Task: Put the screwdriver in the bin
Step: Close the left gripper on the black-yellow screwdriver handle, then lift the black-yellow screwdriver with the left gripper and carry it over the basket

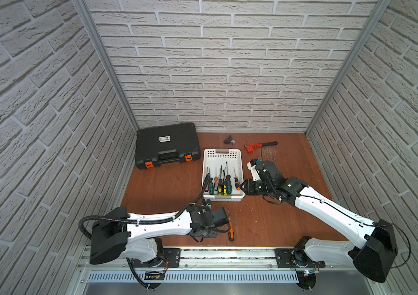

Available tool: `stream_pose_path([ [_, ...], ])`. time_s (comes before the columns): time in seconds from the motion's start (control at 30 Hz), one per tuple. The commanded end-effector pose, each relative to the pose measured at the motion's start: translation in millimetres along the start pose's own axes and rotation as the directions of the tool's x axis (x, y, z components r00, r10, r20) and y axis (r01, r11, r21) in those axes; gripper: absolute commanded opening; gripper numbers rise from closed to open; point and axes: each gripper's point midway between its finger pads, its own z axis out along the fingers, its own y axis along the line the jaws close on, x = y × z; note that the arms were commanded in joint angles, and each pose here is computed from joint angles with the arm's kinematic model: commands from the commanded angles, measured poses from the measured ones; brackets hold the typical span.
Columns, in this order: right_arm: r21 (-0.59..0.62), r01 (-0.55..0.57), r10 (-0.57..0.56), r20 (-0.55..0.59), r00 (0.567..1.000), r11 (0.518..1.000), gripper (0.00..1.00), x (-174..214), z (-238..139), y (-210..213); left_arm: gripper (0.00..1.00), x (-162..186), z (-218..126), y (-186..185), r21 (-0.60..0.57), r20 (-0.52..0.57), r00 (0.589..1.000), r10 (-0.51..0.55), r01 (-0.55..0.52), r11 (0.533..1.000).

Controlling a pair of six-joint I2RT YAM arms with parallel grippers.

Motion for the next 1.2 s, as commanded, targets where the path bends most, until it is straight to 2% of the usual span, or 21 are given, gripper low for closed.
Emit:
stream_pose_path([
  [0.0, -0.049, 0.010, -0.008, 0.041, 0.999, 0.999, 0.33, -16.0, -2.5, 16.9, 0.09, -13.9, -20.5, 42.4, -0.085, 0.064, 0.995, -0.076, 0.082, 0.993],
  [0.23, -0.048, 0.030, -0.029, 0.023, 0.999, 0.998, 0.33, -19.7, 3.6, 21.4, 0.09, -85.7, -76.2, 57.8, 0.021, 0.153, 0.986, -0.072, 0.070, 0.997],
  [0.47, -0.050, 0.027, -0.027, 0.013, 1.000, 0.998, 0.34, -18.4, 8.1, 22.5, 0.09, -172.1, -95.9, 16.0, 0.086, 0.203, 0.978, 0.054, -0.073, 0.994],
  [0.57, -0.046, 0.036, -0.036, 0.010, 0.999, 0.998, 0.34, -19.0, 8.3, 22.6, 0.10, -197.6, -89.9, -8.2, 0.101, 0.197, 0.975, 0.104, -0.126, 0.987],
  [0.77, -0.060, 0.027, -0.026, 0.008, 1.000, 0.998, 0.34, -16.6, 17.2, 23.4, 0.10, -225.9, -58.2, -36.3, 0.140, 0.183, 0.976, 0.118, -0.145, 0.980],
  [1.17, -0.038, 0.075, -0.076, -0.032, 0.997, 0.996, 0.34, -13.8, 20.7, 29.4, 0.09, -228.3, 6.9, -48.0, 0.164, 0.109, 0.992, 0.072, -0.089, 0.982],
])
